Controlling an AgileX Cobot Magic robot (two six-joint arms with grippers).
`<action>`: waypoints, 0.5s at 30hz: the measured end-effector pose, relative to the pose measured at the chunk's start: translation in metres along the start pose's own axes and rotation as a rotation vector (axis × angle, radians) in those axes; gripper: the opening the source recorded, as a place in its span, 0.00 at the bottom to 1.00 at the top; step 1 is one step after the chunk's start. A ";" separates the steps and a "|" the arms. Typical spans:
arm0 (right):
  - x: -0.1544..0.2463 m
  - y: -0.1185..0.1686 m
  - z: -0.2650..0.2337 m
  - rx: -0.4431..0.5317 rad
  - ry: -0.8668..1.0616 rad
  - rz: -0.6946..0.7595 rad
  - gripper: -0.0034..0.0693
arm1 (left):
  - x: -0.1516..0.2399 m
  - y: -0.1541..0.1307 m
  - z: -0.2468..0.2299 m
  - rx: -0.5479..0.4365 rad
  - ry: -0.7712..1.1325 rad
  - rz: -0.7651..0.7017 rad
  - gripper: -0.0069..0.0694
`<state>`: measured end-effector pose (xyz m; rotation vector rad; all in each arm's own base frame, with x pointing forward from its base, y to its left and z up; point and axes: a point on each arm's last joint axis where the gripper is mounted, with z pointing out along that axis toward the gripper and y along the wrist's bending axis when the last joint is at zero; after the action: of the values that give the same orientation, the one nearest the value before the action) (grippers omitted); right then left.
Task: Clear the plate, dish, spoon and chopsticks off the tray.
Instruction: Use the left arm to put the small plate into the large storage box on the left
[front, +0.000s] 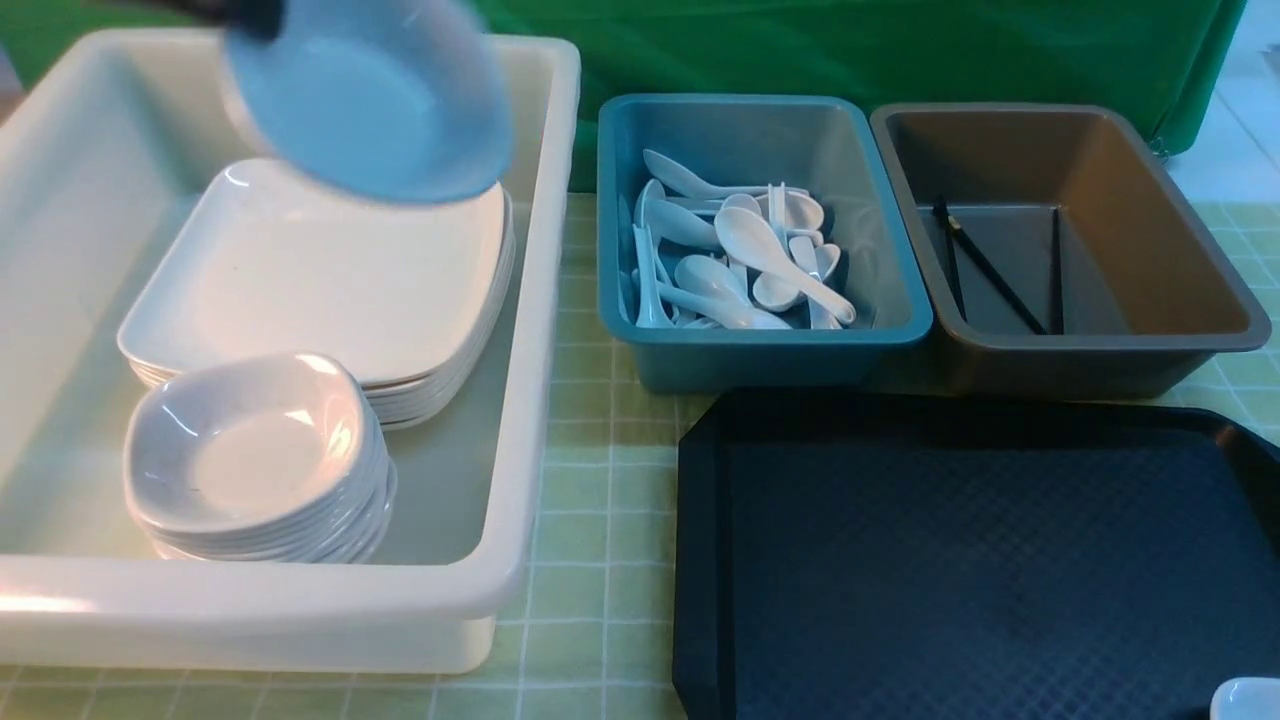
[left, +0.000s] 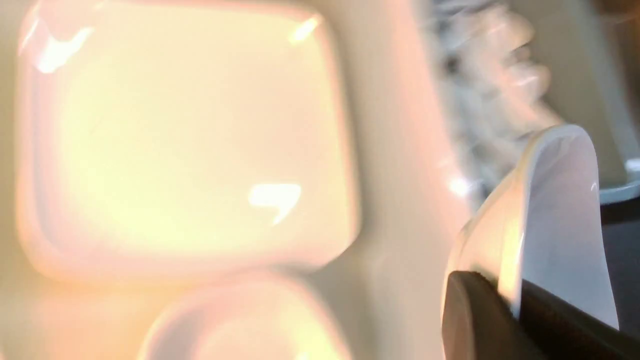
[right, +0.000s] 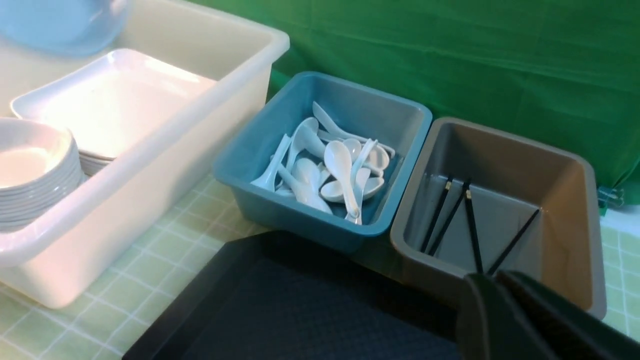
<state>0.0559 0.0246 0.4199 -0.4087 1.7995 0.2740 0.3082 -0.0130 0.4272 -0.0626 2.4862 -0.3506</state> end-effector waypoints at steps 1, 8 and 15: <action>0.000 0.000 0.000 0.000 -0.002 -0.001 0.06 | 0.002 0.003 0.000 -0.005 0.005 -0.007 0.10; -0.001 0.000 0.000 0.000 -0.013 -0.002 0.06 | 0.057 0.071 0.035 -0.095 0.207 -0.169 0.10; -0.001 0.000 0.000 0.000 -0.013 -0.002 0.06 | 0.075 0.083 0.065 -0.082 0.190 -0.155 0.10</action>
<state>0.0562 0.0248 0.4211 -0.4077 1.7862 0.2744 0.2893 0.0418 0.3122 -0.2681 2.6907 -0.3325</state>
